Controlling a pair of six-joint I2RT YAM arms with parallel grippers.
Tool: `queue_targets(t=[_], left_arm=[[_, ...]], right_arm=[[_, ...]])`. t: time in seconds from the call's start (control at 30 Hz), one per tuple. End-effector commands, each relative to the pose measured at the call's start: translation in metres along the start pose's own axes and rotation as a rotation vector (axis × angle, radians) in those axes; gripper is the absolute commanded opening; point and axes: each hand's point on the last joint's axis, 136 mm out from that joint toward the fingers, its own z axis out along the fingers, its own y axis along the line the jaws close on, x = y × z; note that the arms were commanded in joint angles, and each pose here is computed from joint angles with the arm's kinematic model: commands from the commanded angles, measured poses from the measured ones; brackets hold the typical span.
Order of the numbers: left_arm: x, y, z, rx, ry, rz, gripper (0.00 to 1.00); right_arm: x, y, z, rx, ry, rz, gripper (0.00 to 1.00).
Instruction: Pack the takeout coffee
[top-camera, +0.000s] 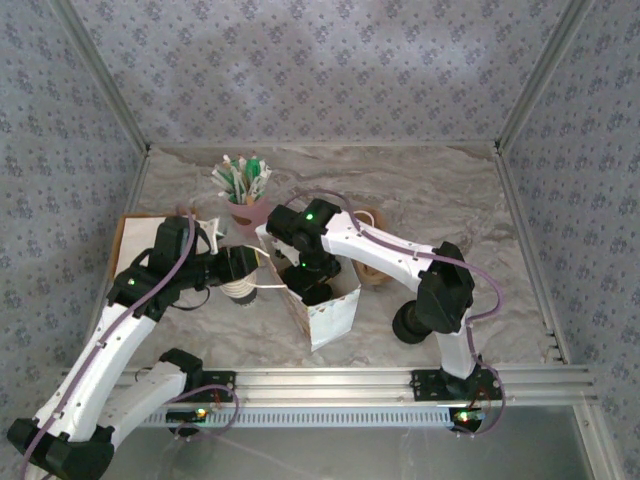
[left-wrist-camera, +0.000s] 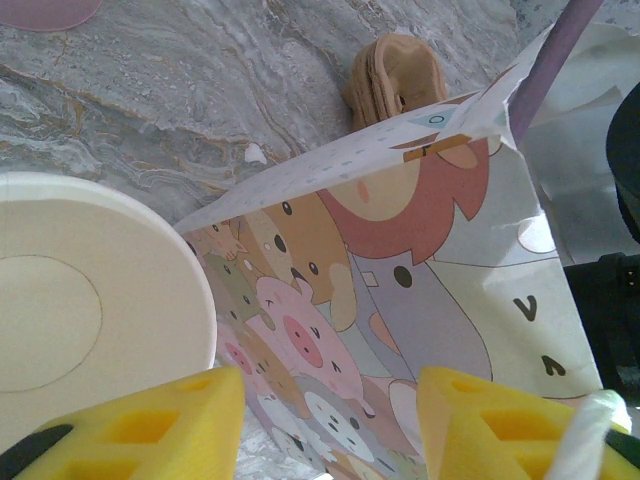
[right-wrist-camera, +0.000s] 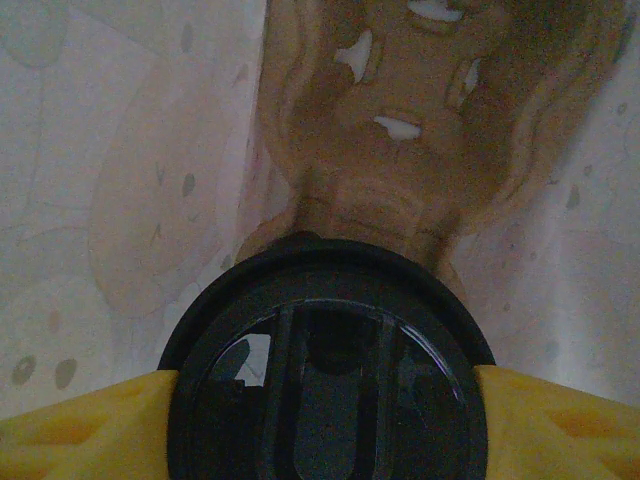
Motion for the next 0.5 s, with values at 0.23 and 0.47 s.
queue_targets(t=[0.23,0.47], left_arm=[[-0.0099,-0.013,-0.0077,0.027,-0.033,0.039,0.49],[-0.0097,-0.0126,-0.007,0.026,-0.032,0.038,0.49]], right_arm=[[0.0069,0.0026,0.0002,-0.006,0.041,-0.015,0.72],[0.0075,0.0022,-0.005,0.002,0.032,-0.019,0.72]])
